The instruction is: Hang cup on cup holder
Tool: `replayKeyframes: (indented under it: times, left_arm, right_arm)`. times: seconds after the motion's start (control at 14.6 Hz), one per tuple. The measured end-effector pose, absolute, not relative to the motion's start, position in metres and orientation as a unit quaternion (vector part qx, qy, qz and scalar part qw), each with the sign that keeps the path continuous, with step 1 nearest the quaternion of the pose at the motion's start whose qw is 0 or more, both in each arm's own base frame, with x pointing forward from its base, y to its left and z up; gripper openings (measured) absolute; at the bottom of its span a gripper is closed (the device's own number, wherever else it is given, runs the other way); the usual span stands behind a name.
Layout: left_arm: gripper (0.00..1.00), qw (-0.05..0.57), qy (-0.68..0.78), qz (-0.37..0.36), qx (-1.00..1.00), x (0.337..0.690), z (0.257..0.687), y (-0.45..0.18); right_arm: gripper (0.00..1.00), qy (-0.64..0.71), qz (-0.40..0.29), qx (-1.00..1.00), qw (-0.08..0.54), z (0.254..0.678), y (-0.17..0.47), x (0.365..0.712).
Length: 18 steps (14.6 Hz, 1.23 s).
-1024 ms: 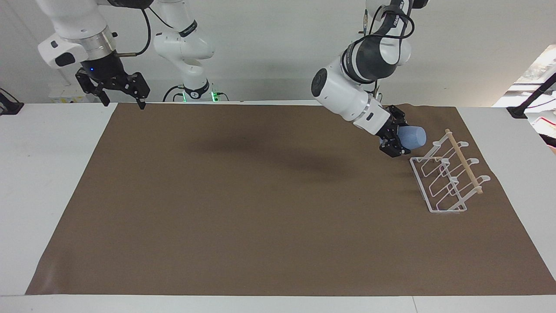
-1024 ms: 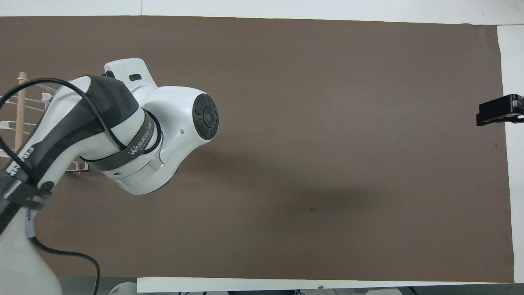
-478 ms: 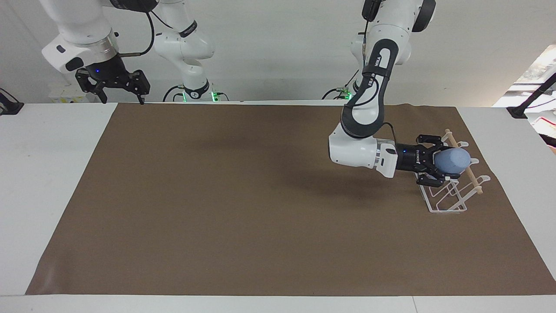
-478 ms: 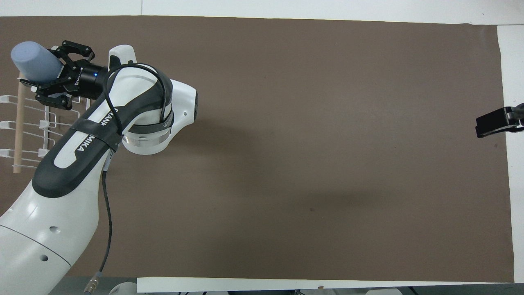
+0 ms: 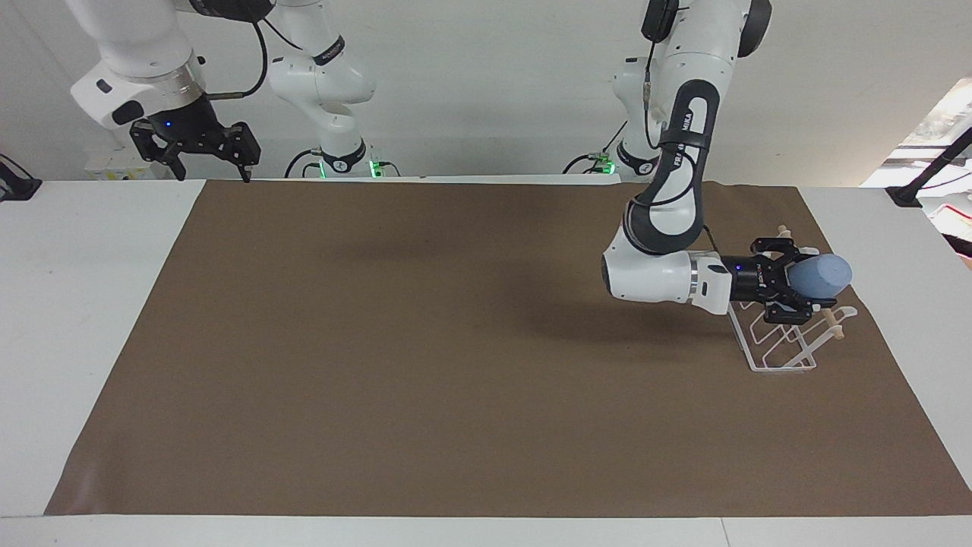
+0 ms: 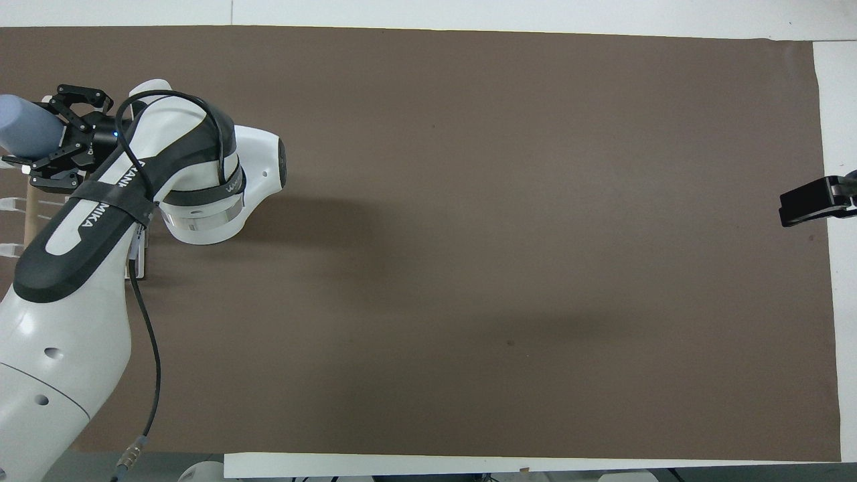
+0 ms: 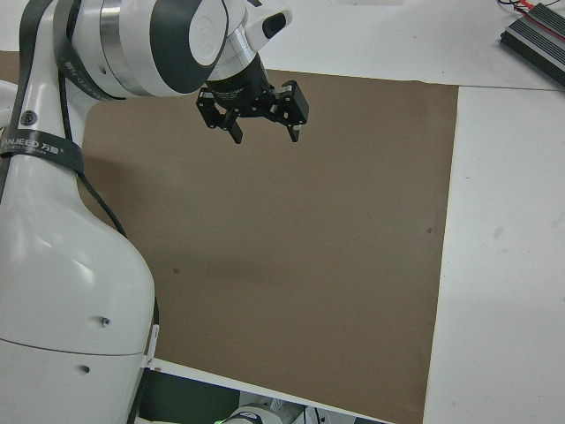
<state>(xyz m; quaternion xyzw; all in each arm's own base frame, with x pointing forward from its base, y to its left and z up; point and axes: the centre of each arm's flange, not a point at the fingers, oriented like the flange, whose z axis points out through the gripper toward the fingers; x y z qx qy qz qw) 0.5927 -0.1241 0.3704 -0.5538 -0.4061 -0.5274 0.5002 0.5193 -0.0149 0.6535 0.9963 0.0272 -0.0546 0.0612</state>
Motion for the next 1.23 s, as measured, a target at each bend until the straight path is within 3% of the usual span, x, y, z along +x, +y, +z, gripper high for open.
replayKeyframes:
  times: [0.48, 1.23]
  left_arm:
    - [0.79, 0.489, -0.424, -0.527, -0.552, 0.579, 0.339, -0.119]
    - [0.79, 0.477, -0.415, -0.566, -0.529, 0.599, 0.331, -0.106]
  right_arm:
    - [1.00, 0.028, -0.059, 0.996, 0.061, 0.653, -0.015, 0.518]
    - [1.00, 0.038, -0.062, 0.996, 0.042, 0.652, -0.032, 0.517]
